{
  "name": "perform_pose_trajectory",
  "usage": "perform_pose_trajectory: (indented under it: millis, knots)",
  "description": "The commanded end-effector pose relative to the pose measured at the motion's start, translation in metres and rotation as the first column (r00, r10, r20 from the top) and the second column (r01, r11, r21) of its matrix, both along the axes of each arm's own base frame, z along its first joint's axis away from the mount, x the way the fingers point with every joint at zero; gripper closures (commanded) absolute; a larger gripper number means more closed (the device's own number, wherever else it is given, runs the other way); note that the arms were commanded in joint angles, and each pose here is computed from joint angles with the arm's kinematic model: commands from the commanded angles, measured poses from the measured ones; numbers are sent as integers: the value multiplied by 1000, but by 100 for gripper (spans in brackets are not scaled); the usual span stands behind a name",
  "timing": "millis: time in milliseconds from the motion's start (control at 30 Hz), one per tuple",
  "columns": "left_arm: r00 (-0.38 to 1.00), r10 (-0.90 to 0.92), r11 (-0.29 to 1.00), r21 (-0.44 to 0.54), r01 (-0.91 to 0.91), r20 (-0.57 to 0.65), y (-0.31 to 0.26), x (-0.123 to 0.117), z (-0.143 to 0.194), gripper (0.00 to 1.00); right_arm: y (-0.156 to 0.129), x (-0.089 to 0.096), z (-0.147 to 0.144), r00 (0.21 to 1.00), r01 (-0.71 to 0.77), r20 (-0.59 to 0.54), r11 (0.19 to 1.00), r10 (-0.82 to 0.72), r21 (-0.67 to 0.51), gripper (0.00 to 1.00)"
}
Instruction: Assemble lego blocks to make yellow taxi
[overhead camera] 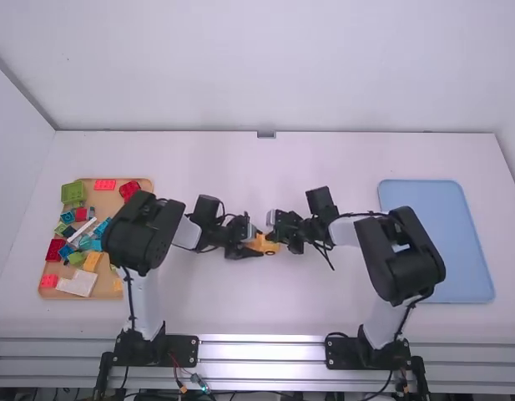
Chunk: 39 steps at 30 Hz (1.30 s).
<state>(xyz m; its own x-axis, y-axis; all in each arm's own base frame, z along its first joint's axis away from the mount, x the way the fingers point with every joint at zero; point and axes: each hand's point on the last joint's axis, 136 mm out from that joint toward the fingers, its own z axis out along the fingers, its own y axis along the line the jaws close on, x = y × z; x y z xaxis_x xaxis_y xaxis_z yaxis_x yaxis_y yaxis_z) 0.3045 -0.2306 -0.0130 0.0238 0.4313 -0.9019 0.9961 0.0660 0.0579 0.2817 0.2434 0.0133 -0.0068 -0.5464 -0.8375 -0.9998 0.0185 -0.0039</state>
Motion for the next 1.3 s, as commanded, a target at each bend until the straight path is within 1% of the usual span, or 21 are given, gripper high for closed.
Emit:
perform_pose_trajectory:
  millis: [0,33,67,100,167,200,267,300,333,400,533,633,800,900,1000,1033,1067,1100,1133,1200,1267]
  knots:
    - [999,-34,999,-29,33,-26,-4,-10,0,55,-7,4,38,998,1,64,996,-7,90,73]
    - [999,-34,999,-29,33,-27,-4,-10,0,55,-9,9,56,995,8,99,992,-20,124,48]
    - [999,-34,999,-29,33,-27,-4,-11,0,54,-14,17,76,991,38,124,988,-57,151,31]
    - [999,-34,999,-28,33,-27,-4,-11,0,54,-18,22,87,987,68,134,985,-90,161,1]
    - [999,-34,999,-28,33,-29,-4,-11,0,54,-30,33,104,975,150,143,976,-173,159,1]
    - [999,-34,999,-28,33,-29,-4,-11,0,50,-37,39,112,963,205,143,967,-227,150,1]
    - [999,-34,999,-28,33,-27,-4,-11,0,38,-45,43,119,951,257,143,957,-275,135,1]
    - [999,-32,999,-29,32,-25,-3,-10,0,21,-51,43,121,944,280,146,952,-296,121,1]
    - [999,-33,999,-30,32,-25,-3,-10,0,9,-53,42,122,942,287,145,951,-302,116,1]
    - [999,-33,999,-29,32,-25,-4,-10,1,0,-53,40,123,942,284,151,952,-298,111,1]
    - [993,96,995,16,-96,-73,8,10,9,1,-50,37,122,946,273,151,956,-286,105,1]
    - [986,147,989,35,-144,-85,21,13,22,1,-49,38,119,942,283,160,955,-293,86,1]
    - [954,272,962,68,-265,-124,63,12,64,1,-48,43,113,928,317,193,948,-318,38,1]
    - [864,469,882,139,-450,-182,104,19,88,1,-46,48,115,917,347,199,937,-347,36,1]
    - [615,726,682,203,-703,-308,157,28,112,1,-44,55,120,901,376,214,925,-378,51,1]
    - [368,825,491,223,-842,-430,190,32,127,1,-41,58,124,894,383,225,921,-388,67,1]
    - [226,840,381,240,-893,-493,206,32,133,1,-40,59,126,893,379,234,922,-385,75,1]
    - [160,841,326,249,-912,-517,215,32,136,1,-39,59,127,892,376,237,923,-384,78,1]
    - [-116,778,97,301,-949,-618,247,27,144,1,-36,60,131,891,368,251,925,-379,91,1]
    - [-366,632,-112,387,-915,-683,276,12,144,1,-34,61,133,889,363,261,926,-377,99,1]
    - [-676,306,-380,565,-732,-670,314,-32,133,1,-32,61,136,887,356,273,928,-373,110,1]
